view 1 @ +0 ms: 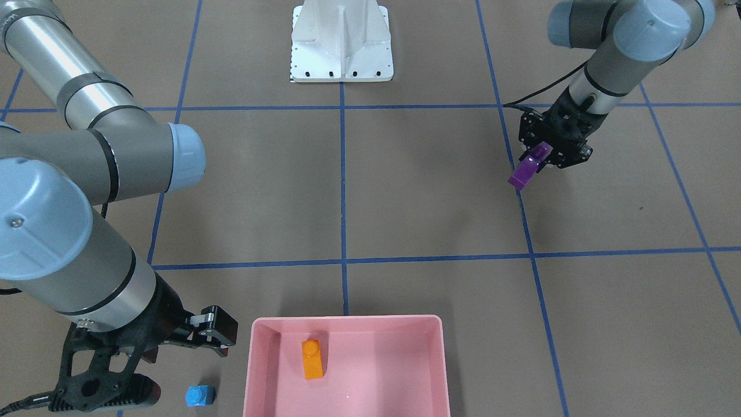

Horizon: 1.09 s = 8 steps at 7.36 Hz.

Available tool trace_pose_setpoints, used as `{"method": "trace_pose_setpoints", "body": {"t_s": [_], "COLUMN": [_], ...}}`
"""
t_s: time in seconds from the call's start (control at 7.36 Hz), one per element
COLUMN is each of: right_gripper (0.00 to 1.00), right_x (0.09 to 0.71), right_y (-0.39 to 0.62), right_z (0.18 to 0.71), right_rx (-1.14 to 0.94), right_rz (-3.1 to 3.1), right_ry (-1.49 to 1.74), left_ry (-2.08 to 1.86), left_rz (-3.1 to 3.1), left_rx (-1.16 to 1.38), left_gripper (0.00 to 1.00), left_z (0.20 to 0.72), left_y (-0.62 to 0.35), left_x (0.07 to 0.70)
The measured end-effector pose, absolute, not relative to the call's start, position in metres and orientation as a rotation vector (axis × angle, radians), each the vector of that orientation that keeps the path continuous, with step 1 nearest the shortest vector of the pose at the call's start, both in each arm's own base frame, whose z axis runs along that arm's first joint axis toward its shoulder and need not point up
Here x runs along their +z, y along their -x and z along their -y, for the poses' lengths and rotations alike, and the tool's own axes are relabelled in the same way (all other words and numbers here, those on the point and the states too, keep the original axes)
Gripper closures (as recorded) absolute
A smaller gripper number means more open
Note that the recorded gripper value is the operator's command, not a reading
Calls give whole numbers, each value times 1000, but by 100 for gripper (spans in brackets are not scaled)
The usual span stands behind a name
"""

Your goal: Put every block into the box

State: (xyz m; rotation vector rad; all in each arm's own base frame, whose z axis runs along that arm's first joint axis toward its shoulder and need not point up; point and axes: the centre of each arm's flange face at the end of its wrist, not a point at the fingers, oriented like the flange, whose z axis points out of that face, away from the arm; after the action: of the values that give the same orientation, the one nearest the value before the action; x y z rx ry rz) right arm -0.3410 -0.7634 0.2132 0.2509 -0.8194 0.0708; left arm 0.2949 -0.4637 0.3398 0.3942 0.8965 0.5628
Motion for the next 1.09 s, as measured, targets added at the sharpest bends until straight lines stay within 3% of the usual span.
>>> {"method": "trace_pose_setpoints", "body": {"t_s": [0.54,1.09], "right_gripper": [1,1], "right_x": [315,358], "right_y": [355,412], "right_z": [788,781], "right_rx": [110,80], "right_rz": [716,713], "right_ry": [-324,-367], "left_ry": [-421,-491], "left_rz": [-1043,-1055], "left_rx": [273,175], "left_gripper": [100,100], "left_z": [486,514], "left_y": [-312,-328], "left_x": [219,163]}}
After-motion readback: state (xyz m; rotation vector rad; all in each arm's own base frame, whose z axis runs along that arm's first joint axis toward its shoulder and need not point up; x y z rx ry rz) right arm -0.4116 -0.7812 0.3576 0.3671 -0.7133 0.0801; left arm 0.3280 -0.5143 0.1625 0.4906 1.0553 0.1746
